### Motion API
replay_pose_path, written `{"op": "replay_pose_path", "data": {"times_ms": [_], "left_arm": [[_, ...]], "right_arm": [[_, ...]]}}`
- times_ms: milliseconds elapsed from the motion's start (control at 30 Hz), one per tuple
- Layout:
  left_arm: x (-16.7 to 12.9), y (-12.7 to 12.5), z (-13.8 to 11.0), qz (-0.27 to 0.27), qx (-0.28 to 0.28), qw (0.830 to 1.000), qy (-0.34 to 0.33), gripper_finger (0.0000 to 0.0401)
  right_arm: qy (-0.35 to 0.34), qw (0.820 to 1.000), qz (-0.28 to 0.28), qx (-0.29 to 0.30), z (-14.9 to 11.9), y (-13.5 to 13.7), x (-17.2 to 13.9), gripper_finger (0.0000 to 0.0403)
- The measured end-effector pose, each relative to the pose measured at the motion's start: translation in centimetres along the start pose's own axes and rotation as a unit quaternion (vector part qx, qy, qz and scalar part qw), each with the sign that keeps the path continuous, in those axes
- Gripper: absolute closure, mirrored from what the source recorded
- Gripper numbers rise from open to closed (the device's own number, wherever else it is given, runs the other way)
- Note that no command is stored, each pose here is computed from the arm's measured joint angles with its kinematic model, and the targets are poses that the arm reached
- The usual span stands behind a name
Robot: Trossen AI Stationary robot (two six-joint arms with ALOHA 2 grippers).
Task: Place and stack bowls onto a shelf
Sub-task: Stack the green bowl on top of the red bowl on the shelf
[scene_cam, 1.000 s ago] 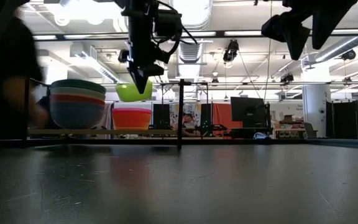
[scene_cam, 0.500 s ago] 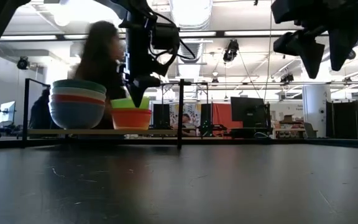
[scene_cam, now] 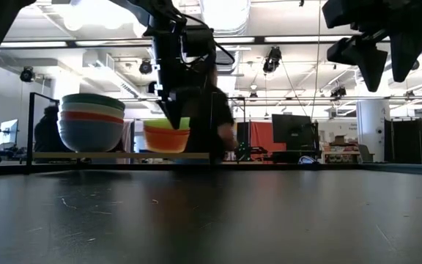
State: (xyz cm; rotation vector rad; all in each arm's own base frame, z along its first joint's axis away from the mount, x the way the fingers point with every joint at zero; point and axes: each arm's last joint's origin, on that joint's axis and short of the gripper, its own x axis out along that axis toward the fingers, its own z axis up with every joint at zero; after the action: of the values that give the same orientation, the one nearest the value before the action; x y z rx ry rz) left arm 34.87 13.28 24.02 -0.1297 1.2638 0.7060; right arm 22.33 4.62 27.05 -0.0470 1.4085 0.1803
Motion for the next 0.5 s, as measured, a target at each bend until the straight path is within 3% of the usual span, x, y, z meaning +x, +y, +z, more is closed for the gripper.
{"op": "replay_pose_path", "data": {"times_ms": [500], "left_arm": [[-0.4,-1.1,0.0,-0.028,0.014,0.999,-0.007,0.0401]], "right_arm": [[-0.002,1.0,0.0,0.004,-0.1,0.0,-0.2,0.0216]]}}
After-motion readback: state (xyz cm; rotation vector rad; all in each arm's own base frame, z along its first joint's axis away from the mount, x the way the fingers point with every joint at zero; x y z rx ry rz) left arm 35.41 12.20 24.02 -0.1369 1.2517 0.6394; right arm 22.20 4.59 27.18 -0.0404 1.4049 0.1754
